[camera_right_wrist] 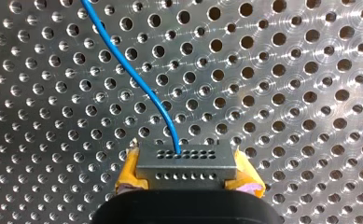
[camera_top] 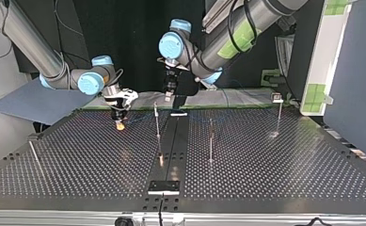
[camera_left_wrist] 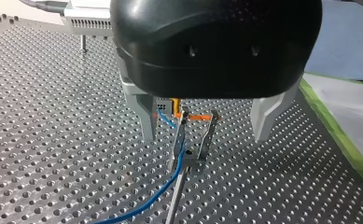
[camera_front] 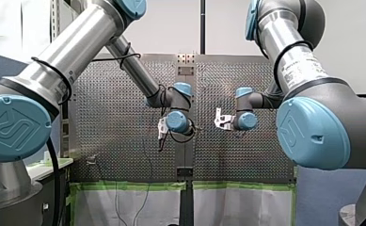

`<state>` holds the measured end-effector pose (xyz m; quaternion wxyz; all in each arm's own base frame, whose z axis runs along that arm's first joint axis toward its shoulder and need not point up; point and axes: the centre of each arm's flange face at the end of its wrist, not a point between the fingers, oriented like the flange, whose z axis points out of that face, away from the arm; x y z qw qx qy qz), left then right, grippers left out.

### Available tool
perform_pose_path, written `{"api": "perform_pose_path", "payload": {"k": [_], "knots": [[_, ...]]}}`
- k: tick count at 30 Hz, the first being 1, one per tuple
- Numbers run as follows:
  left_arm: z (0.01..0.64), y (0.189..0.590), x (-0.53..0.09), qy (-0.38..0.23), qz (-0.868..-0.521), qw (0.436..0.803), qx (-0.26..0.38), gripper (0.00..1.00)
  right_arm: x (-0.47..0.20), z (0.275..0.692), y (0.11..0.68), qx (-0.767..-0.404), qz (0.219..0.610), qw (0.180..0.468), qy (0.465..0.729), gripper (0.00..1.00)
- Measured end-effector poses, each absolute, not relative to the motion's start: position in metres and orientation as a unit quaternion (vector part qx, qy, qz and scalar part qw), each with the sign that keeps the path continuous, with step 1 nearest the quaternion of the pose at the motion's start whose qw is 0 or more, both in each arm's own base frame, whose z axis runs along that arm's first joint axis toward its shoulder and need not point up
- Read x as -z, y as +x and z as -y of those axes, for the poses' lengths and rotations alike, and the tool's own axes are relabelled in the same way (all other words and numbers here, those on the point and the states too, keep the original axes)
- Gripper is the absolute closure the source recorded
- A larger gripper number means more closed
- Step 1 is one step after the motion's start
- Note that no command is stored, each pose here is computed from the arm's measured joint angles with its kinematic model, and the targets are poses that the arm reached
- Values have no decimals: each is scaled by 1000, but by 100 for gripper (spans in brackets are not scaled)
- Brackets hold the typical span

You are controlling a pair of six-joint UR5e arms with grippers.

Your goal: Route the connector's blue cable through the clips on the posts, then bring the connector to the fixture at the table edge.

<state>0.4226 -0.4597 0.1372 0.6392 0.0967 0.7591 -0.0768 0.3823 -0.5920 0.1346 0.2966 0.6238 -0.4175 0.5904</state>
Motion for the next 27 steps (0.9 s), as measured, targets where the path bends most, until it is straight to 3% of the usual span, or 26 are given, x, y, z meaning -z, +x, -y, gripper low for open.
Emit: {"api": "perform_pose_path", "payload": {"k": [27], "knots": [[458, 408, -135, 108, -775, 620, 57, 0, -134, 591, 384, -590, 418, 295, 625, 100]]}}
